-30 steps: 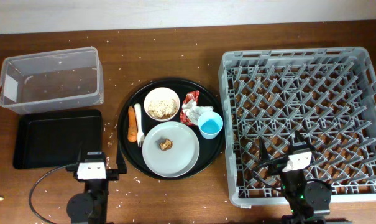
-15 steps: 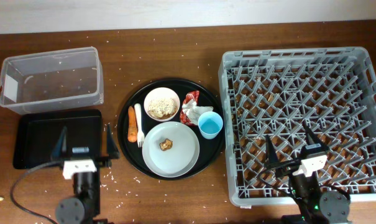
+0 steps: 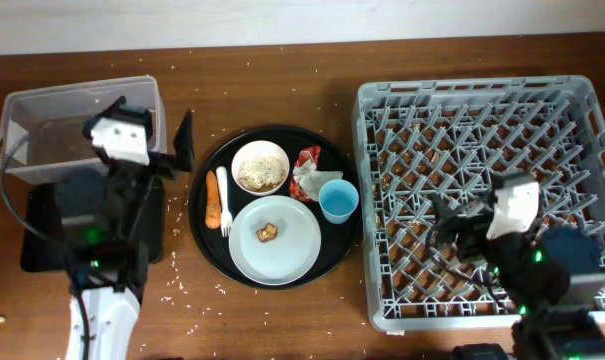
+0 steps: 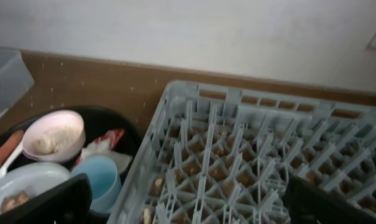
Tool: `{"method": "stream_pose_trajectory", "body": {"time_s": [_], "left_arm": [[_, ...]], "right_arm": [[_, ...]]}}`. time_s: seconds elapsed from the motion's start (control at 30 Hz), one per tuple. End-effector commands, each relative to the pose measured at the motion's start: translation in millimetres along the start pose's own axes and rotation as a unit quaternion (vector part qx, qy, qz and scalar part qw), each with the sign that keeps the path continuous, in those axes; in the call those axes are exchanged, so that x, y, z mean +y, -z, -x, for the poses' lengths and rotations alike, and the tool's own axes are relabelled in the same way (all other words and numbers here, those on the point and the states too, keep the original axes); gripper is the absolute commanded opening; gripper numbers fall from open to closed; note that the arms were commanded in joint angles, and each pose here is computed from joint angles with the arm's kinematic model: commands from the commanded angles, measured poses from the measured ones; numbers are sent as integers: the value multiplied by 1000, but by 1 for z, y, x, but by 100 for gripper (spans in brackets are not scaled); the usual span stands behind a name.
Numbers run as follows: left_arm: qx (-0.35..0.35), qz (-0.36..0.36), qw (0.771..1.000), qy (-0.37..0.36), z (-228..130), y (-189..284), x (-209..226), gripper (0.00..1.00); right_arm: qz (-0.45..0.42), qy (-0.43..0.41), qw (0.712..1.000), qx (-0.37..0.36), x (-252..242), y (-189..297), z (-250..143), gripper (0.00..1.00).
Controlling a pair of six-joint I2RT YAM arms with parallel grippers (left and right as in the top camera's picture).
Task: Sort waste into correct bins and load items into the dishwasher rack
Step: 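Reach the left gripper to the pink rice bowl and grasp its rim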
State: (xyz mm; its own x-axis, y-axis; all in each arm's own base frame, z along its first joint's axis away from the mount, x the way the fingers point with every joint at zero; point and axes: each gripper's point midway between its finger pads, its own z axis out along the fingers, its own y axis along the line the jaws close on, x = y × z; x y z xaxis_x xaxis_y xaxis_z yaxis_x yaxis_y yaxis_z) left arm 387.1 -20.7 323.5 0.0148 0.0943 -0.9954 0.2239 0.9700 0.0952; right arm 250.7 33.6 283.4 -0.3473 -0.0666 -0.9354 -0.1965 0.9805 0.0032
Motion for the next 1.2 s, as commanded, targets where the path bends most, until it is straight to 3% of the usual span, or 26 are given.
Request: {"method": "stream_pose_trajectory", "body": {"time_s": [0.0, 0.23, 0.37, 0.5, 0.67, 0.83, 0.93, 1.03, 1.1, 1.17], "left_arm": [[20, -25, 999, 3, 27, -12, -1, 99], [161, -39, 985, 52, 31, -31, 5, 99], [251, -56, 963, 85, -12, -29, -2, 99], [289, -77, 948, 106, -31, -23, -12, 99], [292, -110, 945, 101, -31, -32, -42, 99], [385, -116, 913, 63, -71, -70, -111, 99], [437, -148, 885, 55, -116, -80, -145, 84], [472, -172, 863, 46, -150, -81, -172, 79], [491, -182, 851, 40, -170, -81, -186, 59], [509, -184, 840, 35, -188, -80, -193, 52]], "right_arm": [[6, -6, 999, 33, -1, -4, 20, 98], [55, -21, 994, 91, 9, -31, 34, 98], [163, -35, 982, 92, 41, -46, 38, 98], [247, -54, 962, 106, 66, -48, 34, 98], [250, -57, 960, 112, 67, -49, 31, 98], [213, -60, 966, 136, 56, -52, 20, 99], [201, -65, 965, 156, 53, -51, 10, 99], [201, -67, 964, 163, 53, -50, 7, 97], [201, -69, 963, 168, 54, -49, 5, 92], [201, -70, 962, 170, 54, -49, 4, 89]]}}
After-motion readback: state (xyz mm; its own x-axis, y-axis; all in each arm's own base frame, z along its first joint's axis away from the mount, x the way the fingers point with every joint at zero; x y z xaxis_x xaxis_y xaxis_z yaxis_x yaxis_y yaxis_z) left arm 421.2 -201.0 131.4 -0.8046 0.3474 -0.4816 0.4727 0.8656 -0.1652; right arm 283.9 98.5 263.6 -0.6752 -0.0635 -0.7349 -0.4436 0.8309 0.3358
